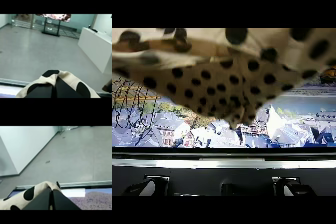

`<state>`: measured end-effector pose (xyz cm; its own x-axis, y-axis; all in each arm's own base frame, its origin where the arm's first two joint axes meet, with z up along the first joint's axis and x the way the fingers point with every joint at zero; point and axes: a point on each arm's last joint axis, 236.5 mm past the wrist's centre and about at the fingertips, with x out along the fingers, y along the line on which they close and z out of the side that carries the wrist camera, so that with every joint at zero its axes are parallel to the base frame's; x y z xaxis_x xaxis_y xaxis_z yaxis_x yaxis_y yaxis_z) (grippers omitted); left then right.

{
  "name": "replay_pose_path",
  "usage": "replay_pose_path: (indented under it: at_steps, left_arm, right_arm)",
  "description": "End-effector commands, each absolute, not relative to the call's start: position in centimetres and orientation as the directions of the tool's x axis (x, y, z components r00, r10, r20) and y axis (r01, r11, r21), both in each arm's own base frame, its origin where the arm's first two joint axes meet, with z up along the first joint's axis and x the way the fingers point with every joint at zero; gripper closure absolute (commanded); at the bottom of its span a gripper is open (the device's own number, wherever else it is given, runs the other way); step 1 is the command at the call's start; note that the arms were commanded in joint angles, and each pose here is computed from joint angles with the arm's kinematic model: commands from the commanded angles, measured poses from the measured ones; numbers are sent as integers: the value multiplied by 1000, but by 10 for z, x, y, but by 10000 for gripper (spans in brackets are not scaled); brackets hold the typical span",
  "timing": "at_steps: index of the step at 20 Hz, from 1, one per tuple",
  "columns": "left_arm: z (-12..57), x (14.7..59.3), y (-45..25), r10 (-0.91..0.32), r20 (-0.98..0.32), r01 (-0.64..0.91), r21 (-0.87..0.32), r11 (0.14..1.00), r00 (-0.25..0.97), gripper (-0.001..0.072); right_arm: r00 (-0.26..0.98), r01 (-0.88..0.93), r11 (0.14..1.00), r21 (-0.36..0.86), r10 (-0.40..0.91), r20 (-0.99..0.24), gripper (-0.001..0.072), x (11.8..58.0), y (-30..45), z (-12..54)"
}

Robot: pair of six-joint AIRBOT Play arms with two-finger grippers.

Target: Fold the clothes and pants, and hang the long-sleeved shirts on hangers.

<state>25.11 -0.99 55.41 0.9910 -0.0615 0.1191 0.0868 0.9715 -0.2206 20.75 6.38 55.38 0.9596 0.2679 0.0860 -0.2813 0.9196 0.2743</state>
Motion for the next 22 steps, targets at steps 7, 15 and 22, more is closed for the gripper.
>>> replay_pose_path:
  at_steps: [7, 15, 22]
  left_arm:
    - [453, 298, 4, -59, -189, -13, -361, 932, 980, 691]
    - [164, 485, -43, -282, -710, -121, -459, 880, 645, 690]
    - [-11, 530, -104, -369, -831, -238, -491, 838, 417, 689]
  right_arm:
    - [953, -92, 925, 367, 189, -236, 693, 284, 43, 471]
    - [605, 115, 899, 423, 274, -748, 671, 499, 57, 195]
    - [386, 203, 845, 494, 395, -834, 458, 548, 84, 39]
